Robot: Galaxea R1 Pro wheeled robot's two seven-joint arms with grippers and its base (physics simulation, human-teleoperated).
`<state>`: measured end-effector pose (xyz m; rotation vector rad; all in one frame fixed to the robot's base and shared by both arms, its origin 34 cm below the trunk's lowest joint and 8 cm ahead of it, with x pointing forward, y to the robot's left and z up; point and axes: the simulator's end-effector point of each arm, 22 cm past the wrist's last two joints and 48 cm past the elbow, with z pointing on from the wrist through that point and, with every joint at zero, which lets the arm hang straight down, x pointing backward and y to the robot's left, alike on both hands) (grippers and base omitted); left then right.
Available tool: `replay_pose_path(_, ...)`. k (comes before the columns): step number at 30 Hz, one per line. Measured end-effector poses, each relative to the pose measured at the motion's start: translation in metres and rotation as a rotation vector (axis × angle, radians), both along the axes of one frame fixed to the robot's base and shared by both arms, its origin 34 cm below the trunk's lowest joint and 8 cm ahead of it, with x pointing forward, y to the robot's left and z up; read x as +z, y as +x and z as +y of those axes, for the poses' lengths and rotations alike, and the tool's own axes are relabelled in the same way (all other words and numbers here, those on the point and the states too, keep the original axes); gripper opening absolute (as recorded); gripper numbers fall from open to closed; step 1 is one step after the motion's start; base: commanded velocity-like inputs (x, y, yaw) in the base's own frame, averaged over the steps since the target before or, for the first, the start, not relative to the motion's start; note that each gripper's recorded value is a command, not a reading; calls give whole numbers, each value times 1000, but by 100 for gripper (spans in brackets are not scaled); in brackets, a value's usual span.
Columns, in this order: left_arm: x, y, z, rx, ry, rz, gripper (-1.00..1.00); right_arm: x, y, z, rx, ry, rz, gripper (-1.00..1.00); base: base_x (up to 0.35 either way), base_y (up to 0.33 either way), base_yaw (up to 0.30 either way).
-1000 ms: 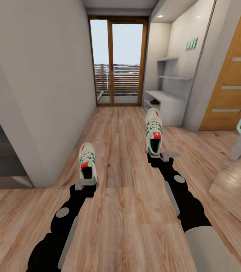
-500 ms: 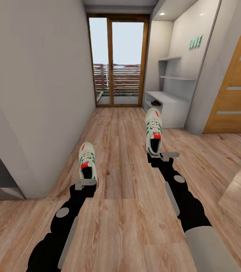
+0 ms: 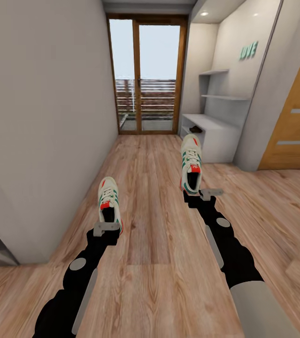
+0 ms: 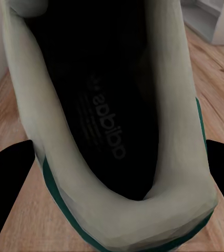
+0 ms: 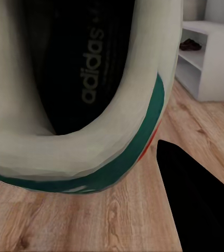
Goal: Pick up the two gym shoes and the two sandals from the corridor floor and place them onto the hallstand (shoe rack) in the corridor, making sure they are on the rack and not on the floor. Arrange them so the two gym shoes are next to each other and the two sandals are next to each other.
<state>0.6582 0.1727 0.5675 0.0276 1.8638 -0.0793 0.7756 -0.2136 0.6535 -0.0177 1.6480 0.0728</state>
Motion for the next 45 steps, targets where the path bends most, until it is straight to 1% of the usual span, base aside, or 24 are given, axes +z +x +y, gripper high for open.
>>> replay_pose_path(45,-1,0,1,1,0,4,-100,0,0,2,4,-2,0,-100,345,0,0)
